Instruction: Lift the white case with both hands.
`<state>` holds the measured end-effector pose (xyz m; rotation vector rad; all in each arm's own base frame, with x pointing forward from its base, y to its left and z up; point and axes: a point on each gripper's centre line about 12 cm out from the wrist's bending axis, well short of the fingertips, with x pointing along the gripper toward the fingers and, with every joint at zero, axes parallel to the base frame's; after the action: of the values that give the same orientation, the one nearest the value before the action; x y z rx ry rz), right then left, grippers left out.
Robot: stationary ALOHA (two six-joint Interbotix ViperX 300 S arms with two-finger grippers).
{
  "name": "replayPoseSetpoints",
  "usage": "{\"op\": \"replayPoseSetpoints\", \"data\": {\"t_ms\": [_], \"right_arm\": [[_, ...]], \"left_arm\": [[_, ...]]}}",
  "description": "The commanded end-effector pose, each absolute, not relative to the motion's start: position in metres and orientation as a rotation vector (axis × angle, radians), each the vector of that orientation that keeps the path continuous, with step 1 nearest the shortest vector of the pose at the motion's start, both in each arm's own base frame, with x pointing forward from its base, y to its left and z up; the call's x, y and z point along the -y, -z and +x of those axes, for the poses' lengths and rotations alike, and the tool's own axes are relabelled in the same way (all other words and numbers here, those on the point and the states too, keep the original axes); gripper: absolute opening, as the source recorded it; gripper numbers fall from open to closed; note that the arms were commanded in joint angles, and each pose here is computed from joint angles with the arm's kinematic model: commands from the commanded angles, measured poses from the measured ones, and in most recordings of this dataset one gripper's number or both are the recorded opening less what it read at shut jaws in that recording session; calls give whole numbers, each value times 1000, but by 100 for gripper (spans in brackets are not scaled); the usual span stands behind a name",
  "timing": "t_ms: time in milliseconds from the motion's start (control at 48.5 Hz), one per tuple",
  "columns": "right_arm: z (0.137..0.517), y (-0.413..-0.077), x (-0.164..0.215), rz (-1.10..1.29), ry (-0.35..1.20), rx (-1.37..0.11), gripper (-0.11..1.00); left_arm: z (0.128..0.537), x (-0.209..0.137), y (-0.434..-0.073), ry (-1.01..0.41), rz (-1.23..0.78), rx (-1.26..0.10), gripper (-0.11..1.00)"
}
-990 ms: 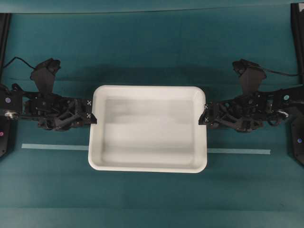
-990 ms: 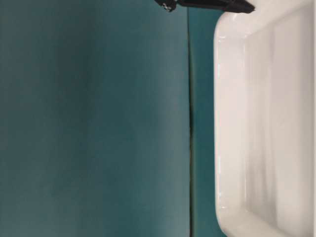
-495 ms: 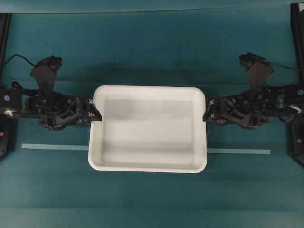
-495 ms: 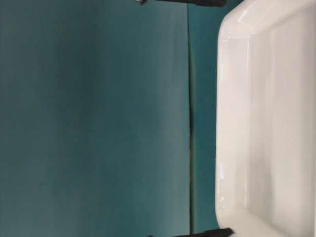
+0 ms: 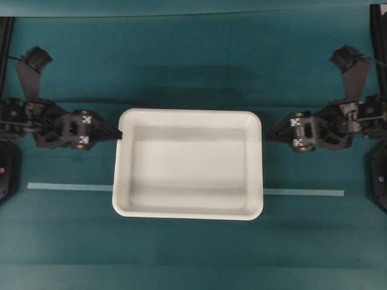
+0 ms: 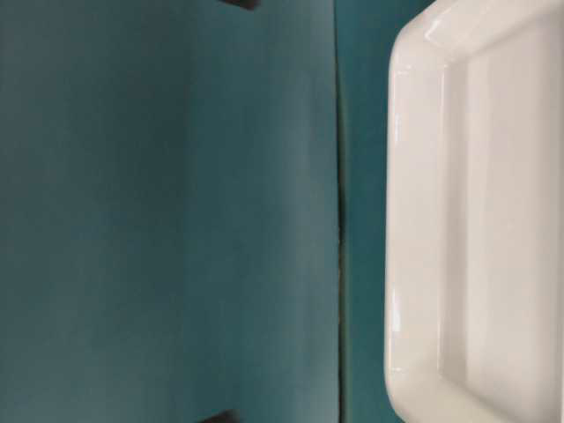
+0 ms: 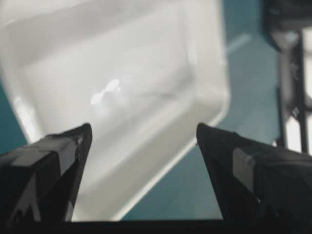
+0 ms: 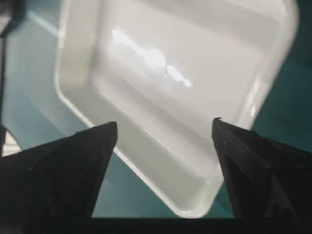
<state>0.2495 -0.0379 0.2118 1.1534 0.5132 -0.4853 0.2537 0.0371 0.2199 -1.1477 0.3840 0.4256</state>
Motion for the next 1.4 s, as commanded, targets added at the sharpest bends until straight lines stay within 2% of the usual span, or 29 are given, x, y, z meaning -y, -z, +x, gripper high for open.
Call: {"op": "replayPoseSetpoints", "data": {"t_ms": [0,289,681,1011,1382], "right_arm": [[251,-225,40,1085,440,-460,84],[238,-277,39,760,286,-287,84],[215,-311,26,371,158,-189,84],[200,-326,14,274,96,-158,84],[180,-339,5,187,41,-95,84]], "left_arm": [[255,-36,-241,-363,-1060,-332,92],[233,-24,-283,-205,-775,-226,92],[201,-10,-319,-79,-423,-121,92],[180,-9,-345,-54,-277,-24,91],[165,-7,-345,-55,-156,-91,91]]}}
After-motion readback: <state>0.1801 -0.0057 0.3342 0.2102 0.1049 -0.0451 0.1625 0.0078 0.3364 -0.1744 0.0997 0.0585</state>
